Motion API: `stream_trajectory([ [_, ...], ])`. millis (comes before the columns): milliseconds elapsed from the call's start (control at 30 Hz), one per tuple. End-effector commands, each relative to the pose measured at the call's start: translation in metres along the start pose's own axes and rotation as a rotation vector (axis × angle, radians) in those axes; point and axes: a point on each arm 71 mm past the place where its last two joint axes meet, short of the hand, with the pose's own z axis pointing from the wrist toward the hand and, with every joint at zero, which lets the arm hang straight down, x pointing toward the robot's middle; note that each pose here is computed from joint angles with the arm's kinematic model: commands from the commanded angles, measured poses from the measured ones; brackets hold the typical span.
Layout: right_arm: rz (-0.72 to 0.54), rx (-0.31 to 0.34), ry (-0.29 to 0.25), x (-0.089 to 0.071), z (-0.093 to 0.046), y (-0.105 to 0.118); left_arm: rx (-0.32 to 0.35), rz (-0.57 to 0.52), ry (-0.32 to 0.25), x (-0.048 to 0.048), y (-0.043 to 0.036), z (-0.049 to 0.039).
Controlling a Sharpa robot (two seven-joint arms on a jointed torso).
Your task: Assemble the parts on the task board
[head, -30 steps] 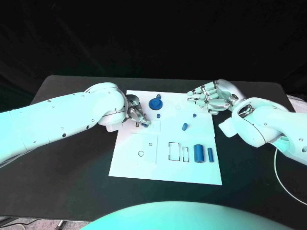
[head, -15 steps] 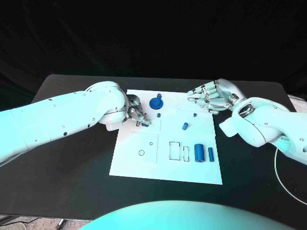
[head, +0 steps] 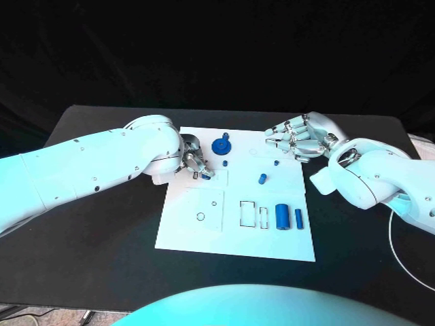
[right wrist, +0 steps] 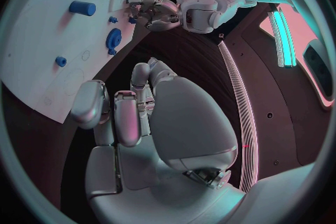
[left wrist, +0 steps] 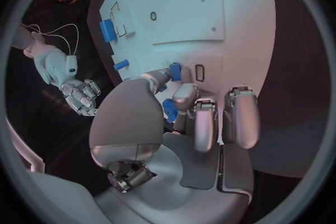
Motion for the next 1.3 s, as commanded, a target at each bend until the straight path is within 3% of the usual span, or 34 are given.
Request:
stream_trajectory([
  [33, -0.007, -0.016, 0.012, 0.002, 0.000, 0.002, -0.012, 0.032, 0.037, 0.0054, -0.0003, 0.0026],
  [567, -0.007, -0.021, 0.010, 0.003, -0.002, 0.004, -0.029, 0.055, 0.066, 0.0044, -0.0043, 0.0111],
  [1300, -0.014, -0.020, 0.008, 0.002, -0.002, 0.003, -0.035, 0.071, 0.066, 0.0040, -0.0065, 0.0132],
])
